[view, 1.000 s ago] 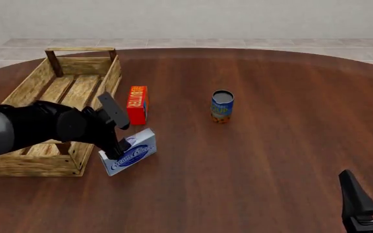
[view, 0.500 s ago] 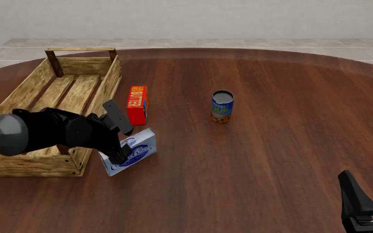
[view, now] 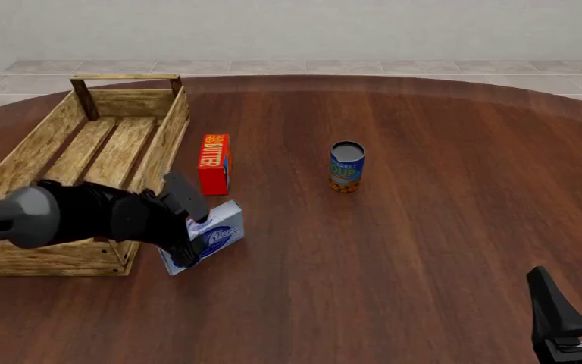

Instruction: Pick up the cream cheese and put it in the tray.

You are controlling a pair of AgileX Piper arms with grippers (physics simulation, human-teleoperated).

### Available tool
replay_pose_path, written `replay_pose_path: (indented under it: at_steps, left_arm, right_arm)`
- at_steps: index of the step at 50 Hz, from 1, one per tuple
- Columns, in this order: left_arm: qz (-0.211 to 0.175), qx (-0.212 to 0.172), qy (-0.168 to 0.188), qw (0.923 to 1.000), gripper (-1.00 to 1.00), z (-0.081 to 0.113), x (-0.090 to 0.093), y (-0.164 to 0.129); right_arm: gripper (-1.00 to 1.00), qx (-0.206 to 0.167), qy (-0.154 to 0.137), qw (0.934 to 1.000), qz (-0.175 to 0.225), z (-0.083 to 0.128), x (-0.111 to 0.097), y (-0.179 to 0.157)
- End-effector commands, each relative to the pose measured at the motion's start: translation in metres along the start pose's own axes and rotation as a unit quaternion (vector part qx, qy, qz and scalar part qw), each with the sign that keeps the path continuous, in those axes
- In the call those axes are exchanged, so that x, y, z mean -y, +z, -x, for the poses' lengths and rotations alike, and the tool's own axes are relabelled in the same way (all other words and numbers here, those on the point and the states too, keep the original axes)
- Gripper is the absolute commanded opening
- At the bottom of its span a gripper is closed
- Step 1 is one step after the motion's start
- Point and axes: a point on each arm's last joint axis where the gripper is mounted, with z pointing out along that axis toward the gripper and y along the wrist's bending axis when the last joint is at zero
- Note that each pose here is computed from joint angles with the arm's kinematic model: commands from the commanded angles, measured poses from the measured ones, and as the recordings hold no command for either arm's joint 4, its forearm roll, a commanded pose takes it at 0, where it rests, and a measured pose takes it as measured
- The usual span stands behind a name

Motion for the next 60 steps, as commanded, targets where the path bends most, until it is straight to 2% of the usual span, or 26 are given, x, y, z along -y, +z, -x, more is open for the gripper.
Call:
replay_pose_path:
  at_steps: [1, 14, 25, 26, 44, 48, 50, 60]
  left_arm:
    - [-0.002, -0.005, -0.002, 1.0000, 1.00, -0.005, 0.002, 0.008]
    - [-0.004, -0.008, 0.001, 1.0000, 1.00, -0.010, 0.005, 0.017]
    - [-0.002, 0.000, -0.009, 1.0000, 1.00, -0.001, 0.003, 0.009]
    - [-0.002, -0.001, -0.009, 1.0000, -1.00, -0.002, 0.004, 0.010]
    - [-0.003, 0.009, -0.014, 0.9999, -1.00, 0.007, 0.005, -0.001]
    - [-0.001, 0.016, -0.023, 0.9996, -1.00, 0.013, 0.004, -0.007]
    - [-0.006, 0.022, -0.025, 0.9994, -1.00, 0.018, 0.009, -0.011]
    - [-0.002, 0.035, -0.048, 0.9982, -1.00, 0.029, 0.005, -0.026]
  right_arm:
    - [1.00, -0.001, 0.001, 1.0000, 0.001, 0.000, 0.000, 0.000]
    - [1.00, -0.004, 0.002, 1.0000, 0.003, -0.001, 0.000, 0.000]
    - [1.00, -0.005, 0.001, 1.0000, 0.005, -0.001, -0.001, 0.000]
    - [1.00, -0.005, 0.001, 1.0000, 0.005, -0.001, -0.001, 0.000]
    - [1.00, -0.006, 0.002, 1.0000, 0.006, -0.002, -0.001, 0.000]
    - [1.00, -0.007, 0.002, 1.0000, 0.006, -0.002, -0.001, 0.000]
    - [1.00, -0.007, 0.003, 1.0000, 0.007, -0.002, -0.001, 0.000]
    - [1.00, -0.008, 0.003, 0.9999, 0.008, -0.002, -0.001, 0.000]
